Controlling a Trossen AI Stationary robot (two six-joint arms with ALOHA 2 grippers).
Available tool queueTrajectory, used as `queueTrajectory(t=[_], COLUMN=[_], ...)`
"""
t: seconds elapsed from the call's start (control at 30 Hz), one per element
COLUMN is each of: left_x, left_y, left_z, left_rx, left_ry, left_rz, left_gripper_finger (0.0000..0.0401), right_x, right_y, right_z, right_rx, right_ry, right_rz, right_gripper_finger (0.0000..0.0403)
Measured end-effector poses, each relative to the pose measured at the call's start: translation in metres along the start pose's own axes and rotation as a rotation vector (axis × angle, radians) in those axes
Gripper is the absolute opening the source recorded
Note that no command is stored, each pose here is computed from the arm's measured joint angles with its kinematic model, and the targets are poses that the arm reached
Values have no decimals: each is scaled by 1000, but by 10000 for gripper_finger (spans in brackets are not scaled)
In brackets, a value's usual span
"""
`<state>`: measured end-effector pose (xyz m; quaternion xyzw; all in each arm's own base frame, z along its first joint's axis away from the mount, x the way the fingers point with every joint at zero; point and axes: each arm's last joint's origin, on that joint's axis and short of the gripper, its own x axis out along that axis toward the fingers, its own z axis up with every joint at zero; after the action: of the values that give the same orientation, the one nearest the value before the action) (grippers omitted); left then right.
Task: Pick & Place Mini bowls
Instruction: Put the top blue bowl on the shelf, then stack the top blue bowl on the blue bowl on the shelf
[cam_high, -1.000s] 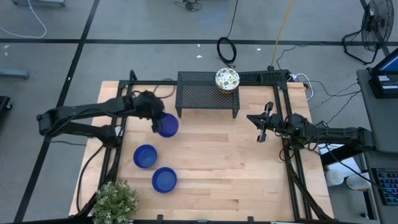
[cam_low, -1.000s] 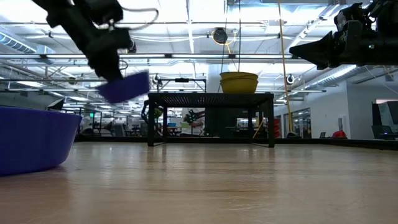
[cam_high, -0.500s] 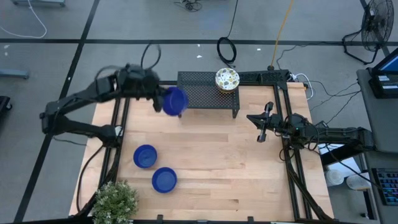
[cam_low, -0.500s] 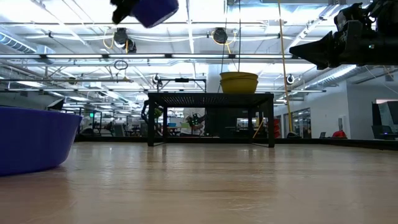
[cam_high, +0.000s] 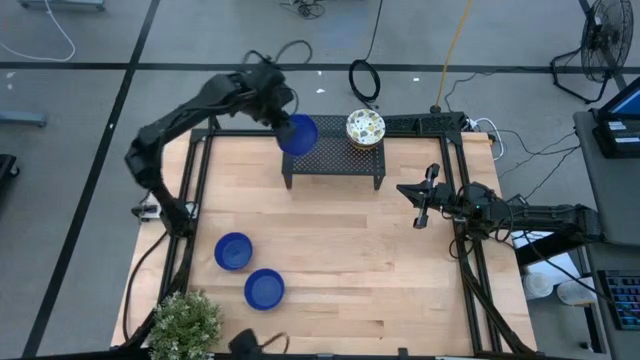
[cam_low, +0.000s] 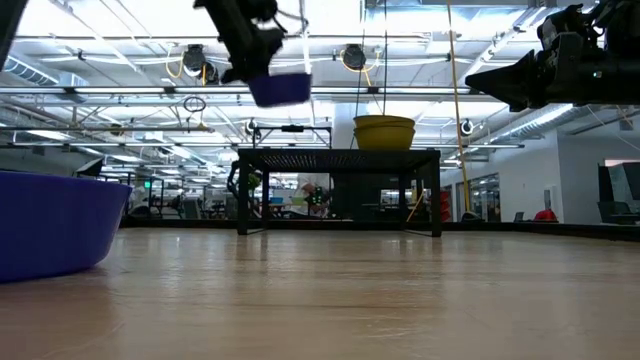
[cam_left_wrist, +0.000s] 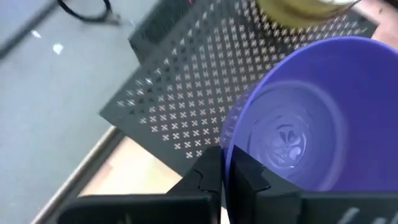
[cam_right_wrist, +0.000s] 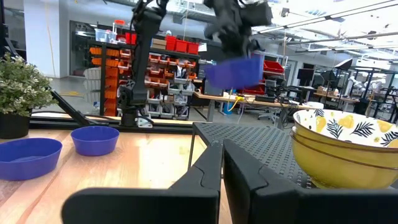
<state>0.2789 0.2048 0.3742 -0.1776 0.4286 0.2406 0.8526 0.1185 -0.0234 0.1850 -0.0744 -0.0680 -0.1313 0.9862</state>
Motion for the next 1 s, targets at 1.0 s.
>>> queueTrajectory(t=[1.0], left_x=[84], left_y=[20], left_z=[1], left_rx=[-28], left_ry=[177], left_rz=[-9], left_gripper_finger=[72], right_x=[0], right_y=[0], right_z=[0], right_rx=[0], right_ry=[0], right_rz=[0], right_gripper_finger=[2])
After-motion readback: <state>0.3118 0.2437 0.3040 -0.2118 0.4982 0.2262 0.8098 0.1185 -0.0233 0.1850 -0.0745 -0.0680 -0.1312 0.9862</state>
